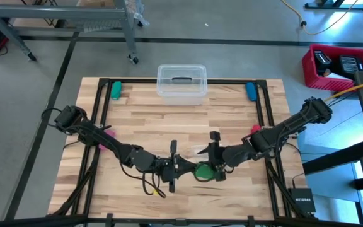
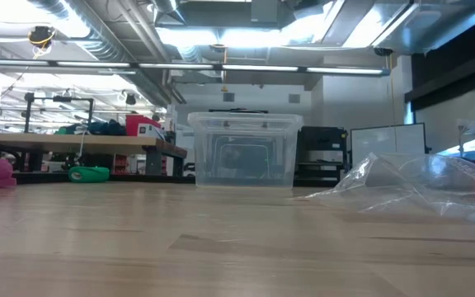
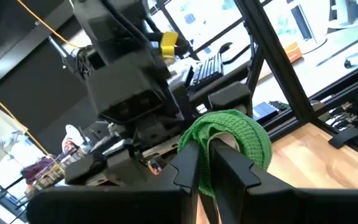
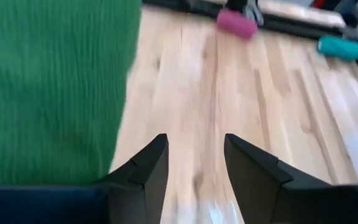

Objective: Roll bandage
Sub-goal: Roll the green bandage

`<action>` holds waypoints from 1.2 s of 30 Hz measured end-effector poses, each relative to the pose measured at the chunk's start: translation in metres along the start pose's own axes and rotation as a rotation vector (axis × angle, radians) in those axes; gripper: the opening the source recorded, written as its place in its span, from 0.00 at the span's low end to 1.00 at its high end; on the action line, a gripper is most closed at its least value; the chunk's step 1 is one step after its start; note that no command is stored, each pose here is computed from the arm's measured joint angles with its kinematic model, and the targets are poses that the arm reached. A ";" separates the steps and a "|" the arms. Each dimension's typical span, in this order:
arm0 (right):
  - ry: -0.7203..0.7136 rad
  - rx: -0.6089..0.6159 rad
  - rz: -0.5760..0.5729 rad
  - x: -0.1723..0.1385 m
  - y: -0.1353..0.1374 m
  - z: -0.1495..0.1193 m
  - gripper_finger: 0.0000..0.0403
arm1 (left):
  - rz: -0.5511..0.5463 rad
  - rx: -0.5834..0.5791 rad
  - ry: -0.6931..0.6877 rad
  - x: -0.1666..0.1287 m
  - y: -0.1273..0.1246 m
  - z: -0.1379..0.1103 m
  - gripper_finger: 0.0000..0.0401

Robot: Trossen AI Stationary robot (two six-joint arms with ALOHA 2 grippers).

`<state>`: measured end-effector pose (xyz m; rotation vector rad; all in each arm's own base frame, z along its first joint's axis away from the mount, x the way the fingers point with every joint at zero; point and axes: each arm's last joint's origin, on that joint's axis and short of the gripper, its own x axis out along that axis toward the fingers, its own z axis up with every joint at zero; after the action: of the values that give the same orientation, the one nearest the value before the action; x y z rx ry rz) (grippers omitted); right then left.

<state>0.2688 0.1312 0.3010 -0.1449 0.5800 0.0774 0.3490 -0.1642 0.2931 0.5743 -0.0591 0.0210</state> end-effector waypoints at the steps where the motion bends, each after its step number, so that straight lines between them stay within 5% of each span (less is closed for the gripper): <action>1: 0.027 -0.012 -0.007 -0.003 -0.001 0.000 0.39 | -0.002 -0.004 0.003 0.000 0.000 0.000 0.07; 8: 0.187 0.042 -0.046 -0.061 -0.021 0.025 0.39 | -0.020 -0.098 0.050 0.000 -0.002 -0.005 0.07; 13: 0.263 0.131 -0.046 -0.079 -0.019 0.006 0.40 | -0.015 -0.251 0.125 0.005 0.001 -0.018 0.07; 18: 0.274 0.109 -0.140 -0.060 -0.001 -0.043 0.49 | 0.005 -0.385 0.196 0.018 -0.007 -0.043 0.07; 22: 0.203 0.148 -0.088 -0.037 0.018 -0.075 0.63 | 0.023 -0.447 0.251 0.026 -0.016 -0.062 0.07; 28: 0.111 0.278 0.067 -0.022 0.030 -0.090 0.78 | 0.071 -0.509 0.304 0.031 -0.020 -0.078 0.07; 36: -0.013 0.302 -0.083 -0.005 0.028 -0.099 0.81 | 0.088 -0.524 0.280 0.032 -0.017 -0.077 0.07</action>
<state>0.2077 0.1428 0.2188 0.1252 0.5660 -0.0898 0.3855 -0.1370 0.2216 0.0406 0.1790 0.1661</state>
